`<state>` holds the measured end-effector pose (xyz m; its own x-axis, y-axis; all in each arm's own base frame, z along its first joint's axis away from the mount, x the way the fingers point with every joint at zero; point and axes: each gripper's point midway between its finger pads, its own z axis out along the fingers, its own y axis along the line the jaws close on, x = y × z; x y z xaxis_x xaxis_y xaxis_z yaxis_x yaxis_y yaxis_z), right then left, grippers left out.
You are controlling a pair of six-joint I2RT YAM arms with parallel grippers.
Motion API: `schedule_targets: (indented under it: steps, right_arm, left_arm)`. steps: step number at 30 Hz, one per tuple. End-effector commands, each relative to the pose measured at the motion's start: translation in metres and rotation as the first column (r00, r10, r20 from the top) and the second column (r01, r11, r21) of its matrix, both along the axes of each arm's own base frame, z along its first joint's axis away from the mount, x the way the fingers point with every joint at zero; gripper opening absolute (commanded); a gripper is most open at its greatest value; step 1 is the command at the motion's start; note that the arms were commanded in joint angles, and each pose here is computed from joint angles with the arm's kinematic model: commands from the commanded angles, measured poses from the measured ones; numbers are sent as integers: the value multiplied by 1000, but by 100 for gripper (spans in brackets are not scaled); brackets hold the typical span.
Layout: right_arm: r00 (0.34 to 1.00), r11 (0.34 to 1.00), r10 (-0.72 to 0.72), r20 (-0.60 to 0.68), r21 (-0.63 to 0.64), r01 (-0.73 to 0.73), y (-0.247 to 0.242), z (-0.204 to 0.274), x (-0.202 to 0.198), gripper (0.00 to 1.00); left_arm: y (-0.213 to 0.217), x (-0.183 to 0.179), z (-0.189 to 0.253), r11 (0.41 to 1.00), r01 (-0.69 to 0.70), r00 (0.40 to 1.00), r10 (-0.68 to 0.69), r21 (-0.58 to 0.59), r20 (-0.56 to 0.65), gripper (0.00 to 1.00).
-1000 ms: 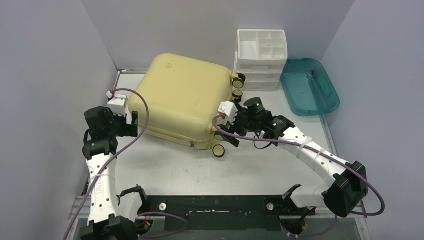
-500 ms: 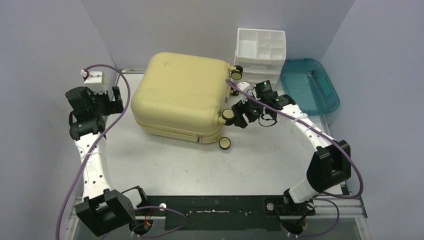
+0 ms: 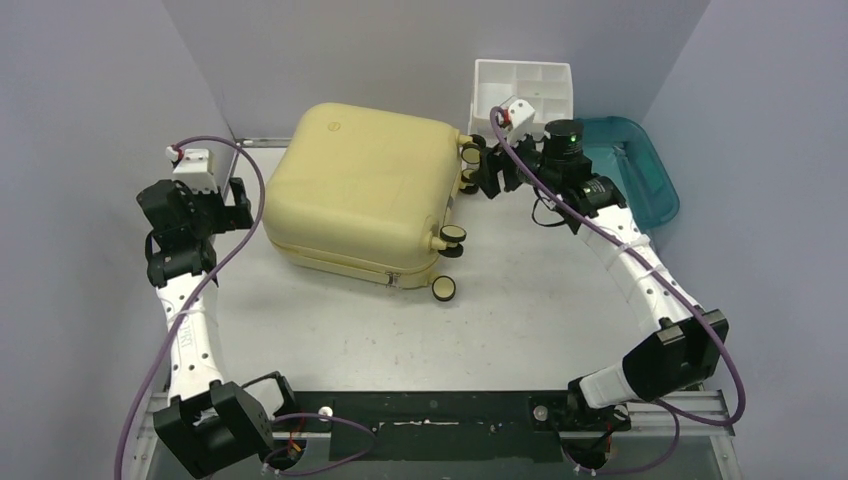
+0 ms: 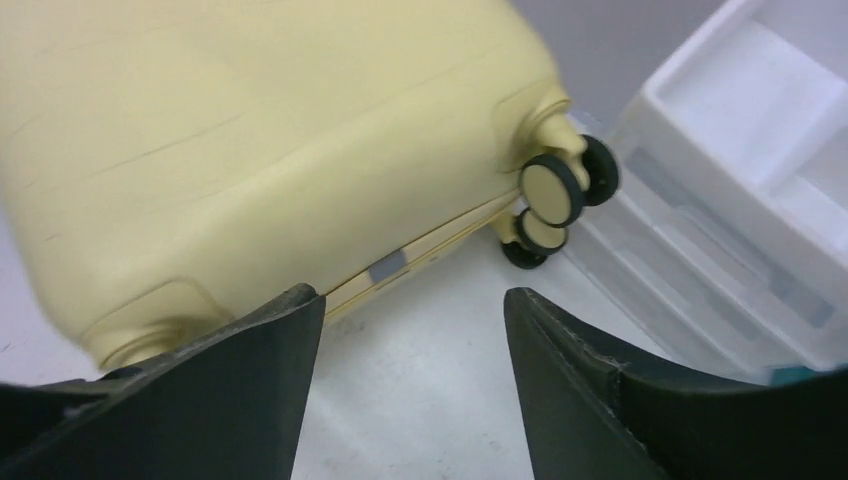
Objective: Open, take out, and arrange the luggage
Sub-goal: Adjust the luggage at the center of the board.
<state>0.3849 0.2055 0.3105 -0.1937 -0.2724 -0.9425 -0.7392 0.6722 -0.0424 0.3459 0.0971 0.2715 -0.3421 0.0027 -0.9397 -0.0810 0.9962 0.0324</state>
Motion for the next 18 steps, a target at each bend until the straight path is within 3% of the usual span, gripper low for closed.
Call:
schedule_targets:
  steps: [1,4,7,11,18]
  right_arm:
    - [962,962,-273,-5,21,273,-19,-10,60,58]
    - [954,954,-299,-34,-15,299,-6,-33,79,38]
    - [958,957,-283,-40,-77,279,18,-56,93,29]
    - [979,973,-193,-64,-141,182,65,-83,94,28]
    - [995,975,71,-69,-205,-84,170,-105,48,31]
  left_arm:
    - [14,24,33,999,-44,992,45,-11,115,97]
    - [17,36,33,998,-47,990,51,-34,132,97]
    - [20,46,23,998,-44,991,49,-46,124,97]
    - [19,50,7,999,-23,995,27,-41,98,97]
    - [-2,26,-29,996,80,997,-79,-35,27,97]
